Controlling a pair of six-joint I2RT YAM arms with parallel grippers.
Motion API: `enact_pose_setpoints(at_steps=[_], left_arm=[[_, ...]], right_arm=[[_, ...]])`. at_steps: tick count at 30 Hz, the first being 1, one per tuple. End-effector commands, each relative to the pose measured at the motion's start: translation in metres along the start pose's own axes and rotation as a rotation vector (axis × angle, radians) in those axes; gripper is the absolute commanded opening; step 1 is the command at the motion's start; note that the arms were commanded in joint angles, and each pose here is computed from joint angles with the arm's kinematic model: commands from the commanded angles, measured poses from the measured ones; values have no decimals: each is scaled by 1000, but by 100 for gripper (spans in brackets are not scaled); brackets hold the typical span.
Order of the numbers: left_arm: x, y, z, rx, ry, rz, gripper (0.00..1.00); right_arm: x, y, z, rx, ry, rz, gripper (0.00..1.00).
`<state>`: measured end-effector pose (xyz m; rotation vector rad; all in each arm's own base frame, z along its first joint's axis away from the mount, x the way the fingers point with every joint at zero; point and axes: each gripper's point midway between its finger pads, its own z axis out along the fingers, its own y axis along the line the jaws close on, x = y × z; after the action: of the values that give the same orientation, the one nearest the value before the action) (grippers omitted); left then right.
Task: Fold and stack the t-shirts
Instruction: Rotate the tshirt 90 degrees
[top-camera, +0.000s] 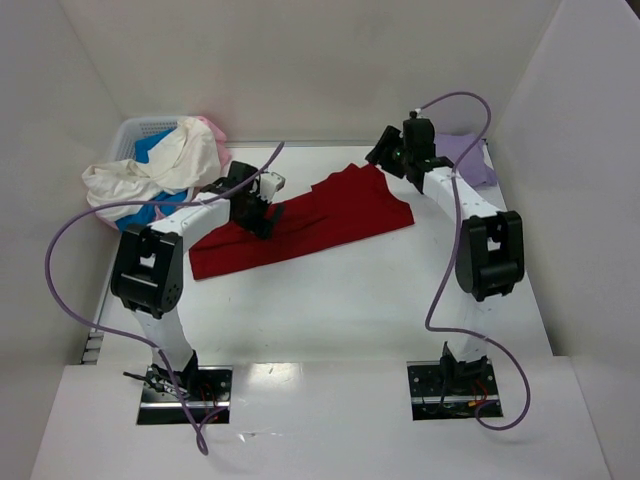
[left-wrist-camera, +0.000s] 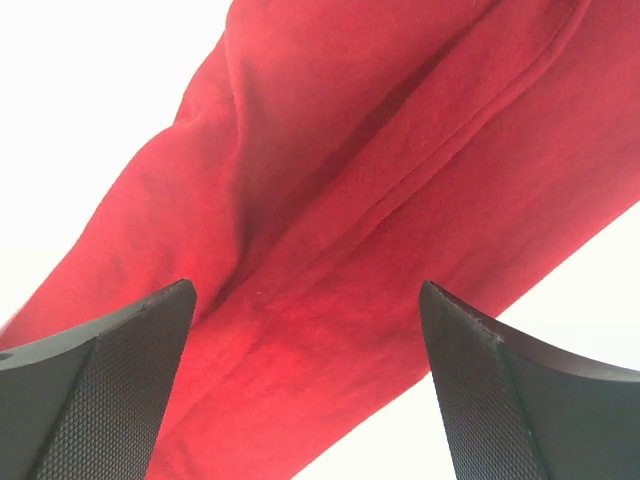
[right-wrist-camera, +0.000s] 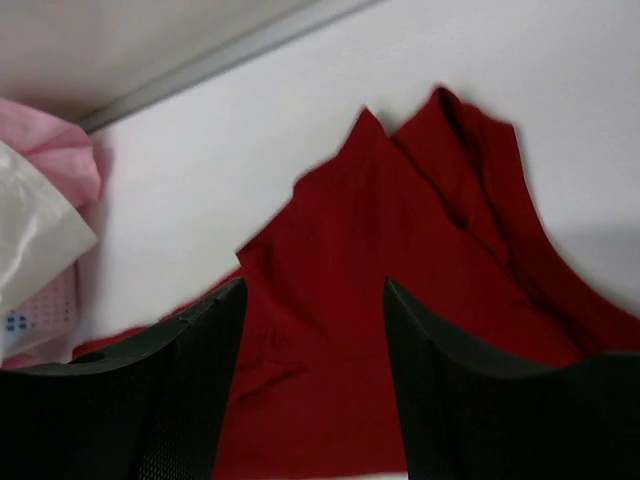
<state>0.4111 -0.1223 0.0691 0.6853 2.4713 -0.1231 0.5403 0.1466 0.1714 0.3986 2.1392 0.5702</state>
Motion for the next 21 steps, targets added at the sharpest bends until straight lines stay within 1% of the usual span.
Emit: enact_pose_setpoints(at_steps=[1,2,4,6,10,12,14,17,18,19,20,21], left_arm=[[10,4,17,33,46,134,100],[22,5,25,27,83,143,100],[32,21,33,-37,132,147,100],[31,28,37,-64,147,158,100],[47,24,49,-41,215,146,100],[51,21,48,-28,229,135,100],[53,9,46,-14,236,148,100],[50,-23,37,7,243,161,100],[53,-35,33,37,254,158,100],[52,-57,29,102,250,144,100],[49,-71,25,130,243,137,100],[57,-78,24,147,267,127,100]], right_arm=[[13,2,-30,-44,-2,-26,63],[17,3,-33,-53,3,-15,64],[30,-3,-38,-52,26,-4,64],[34,-3,-42,-59,35,-4,64],[31,-2,-55,-61,14,-6,65],[26,1,-60,-62,-4,-7,65],[22,4,-64,-69,-14,-9,69],[21,4,-67,-69,-14,-9,69],[21,4,-67,-69,-14,-9,69],[25,-2,-66,-48,-7,-16,69],[30,-7,-63,-28,5,-13,69],[36,-12,-59,-17,20,-20,69]])
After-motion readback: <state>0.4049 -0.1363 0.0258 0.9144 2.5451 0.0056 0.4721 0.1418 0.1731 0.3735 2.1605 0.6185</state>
